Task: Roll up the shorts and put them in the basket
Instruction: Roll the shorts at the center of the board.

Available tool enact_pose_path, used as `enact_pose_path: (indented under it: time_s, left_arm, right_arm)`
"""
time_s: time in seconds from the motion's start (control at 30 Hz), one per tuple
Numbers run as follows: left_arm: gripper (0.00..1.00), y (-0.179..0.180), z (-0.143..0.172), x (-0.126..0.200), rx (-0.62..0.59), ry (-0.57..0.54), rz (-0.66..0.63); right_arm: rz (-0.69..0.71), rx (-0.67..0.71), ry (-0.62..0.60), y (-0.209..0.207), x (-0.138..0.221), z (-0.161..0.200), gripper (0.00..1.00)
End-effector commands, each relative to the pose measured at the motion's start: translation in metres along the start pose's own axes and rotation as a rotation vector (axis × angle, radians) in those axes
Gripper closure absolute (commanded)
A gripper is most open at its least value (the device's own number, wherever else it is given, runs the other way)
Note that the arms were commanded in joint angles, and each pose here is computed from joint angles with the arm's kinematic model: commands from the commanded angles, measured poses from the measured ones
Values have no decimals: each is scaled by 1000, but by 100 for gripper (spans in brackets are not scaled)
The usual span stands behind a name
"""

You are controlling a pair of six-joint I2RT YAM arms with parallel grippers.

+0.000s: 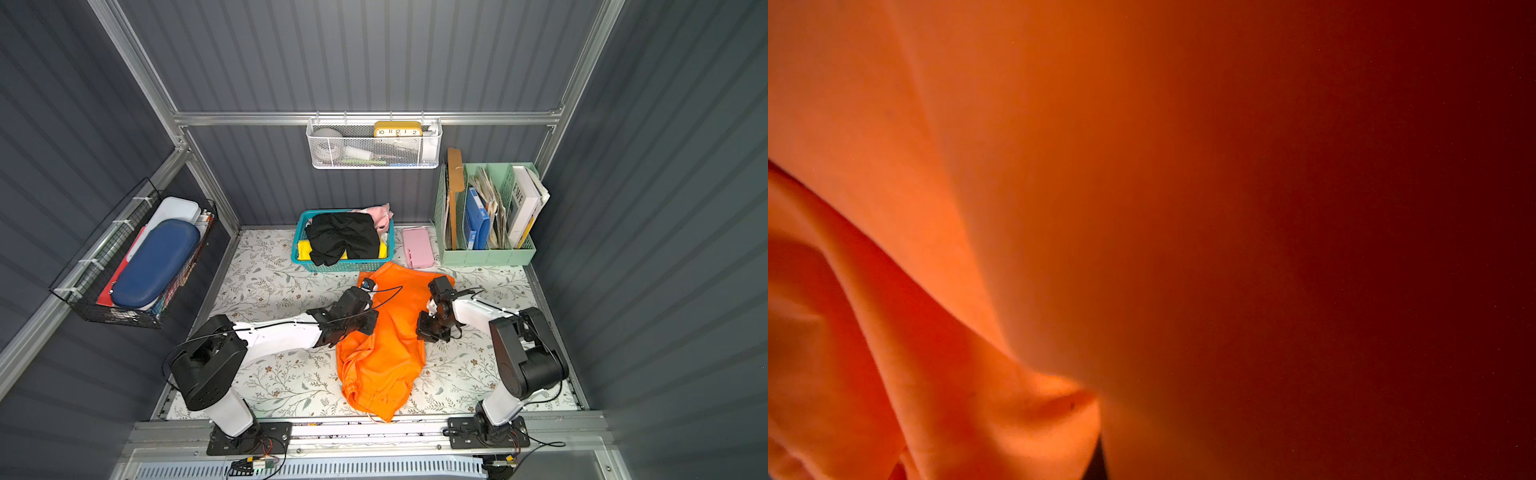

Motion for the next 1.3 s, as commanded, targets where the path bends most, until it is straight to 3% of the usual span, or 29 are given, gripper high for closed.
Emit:
enact_pose_path:
  time_s: [0.0,0.3,0.37,0.47,0.63,0.83,0.97,1.27]
  left_arm:
    - [100,9,20,1,52,69,1]
    - [100,38,43,-9,120,161,-68]
    - [100,46,43,-8,147,161,-87]
    - [100,50,25,5,140,79,-76]
    - [100,33,-34,38,2,-132,97]
    - [100,3,-83,40,-29,-114,331]
    - [100,-22,-76,20,4,-57,398]
    - [100,-43,-23,-26,96,147,441]
  right_arm:
    - [-31,5,-57,4,12,-28,100]
    - [-4,48,-75,18,24,-96,100]
    - [-17,48,-68,21,25,-105,88]
    - [-40,65,-76,26,35,-105,53]
    - [-21,87,-120,21,63,-78,34]
    - [-50,-63,-44,-9,65,-16,31]
    - [-59,-158,-30,-27,65,18,29]
    - [-44,-317,-8,-58,53,70,26]
Point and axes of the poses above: each gripper's point midway between its finger pads, its own x axis back along the fingers, its own y axis along the line the jaws close on, z = x × y, the point moved 9 cm from there along x, back along the fingers, and after that the axes turned 7 degrees about -x, right-handed, at the moved point
